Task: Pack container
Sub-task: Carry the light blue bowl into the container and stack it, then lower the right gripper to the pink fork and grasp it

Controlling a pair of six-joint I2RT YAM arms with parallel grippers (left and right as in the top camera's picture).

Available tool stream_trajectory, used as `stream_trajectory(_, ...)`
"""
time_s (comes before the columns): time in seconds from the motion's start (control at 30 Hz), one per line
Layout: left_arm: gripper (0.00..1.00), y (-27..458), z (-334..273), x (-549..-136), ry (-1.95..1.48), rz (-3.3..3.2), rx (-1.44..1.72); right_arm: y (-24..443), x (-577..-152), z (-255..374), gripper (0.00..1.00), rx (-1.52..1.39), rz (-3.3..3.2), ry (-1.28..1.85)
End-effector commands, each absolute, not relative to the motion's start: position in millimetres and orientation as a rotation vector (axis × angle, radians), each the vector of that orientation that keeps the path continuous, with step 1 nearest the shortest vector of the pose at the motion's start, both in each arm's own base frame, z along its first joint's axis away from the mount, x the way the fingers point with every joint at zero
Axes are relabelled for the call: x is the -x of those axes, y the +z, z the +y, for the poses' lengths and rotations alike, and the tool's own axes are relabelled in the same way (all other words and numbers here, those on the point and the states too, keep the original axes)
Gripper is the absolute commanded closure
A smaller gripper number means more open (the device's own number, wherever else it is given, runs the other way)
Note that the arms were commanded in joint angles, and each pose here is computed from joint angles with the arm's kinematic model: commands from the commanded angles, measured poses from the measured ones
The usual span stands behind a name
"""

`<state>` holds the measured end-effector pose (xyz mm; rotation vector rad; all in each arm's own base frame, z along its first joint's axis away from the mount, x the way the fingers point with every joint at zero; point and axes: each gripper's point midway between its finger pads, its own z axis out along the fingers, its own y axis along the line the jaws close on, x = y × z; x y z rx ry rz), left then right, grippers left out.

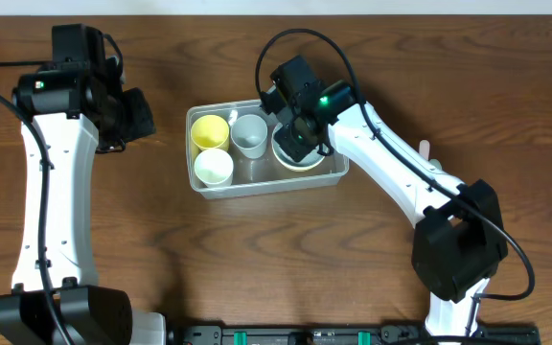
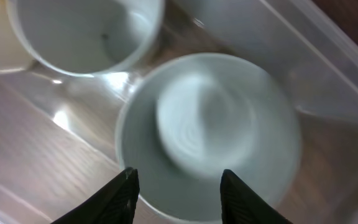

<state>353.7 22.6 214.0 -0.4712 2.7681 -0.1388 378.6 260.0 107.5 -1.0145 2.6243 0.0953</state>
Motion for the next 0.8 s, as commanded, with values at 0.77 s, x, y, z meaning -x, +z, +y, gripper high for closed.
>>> stream_trajectory(0.77,0.53,209.6,21.5,-348.8,-0.141,2.796,0.480,151.3,-334.2,-36.0,0.32,-0.618,2.852,-0.129)
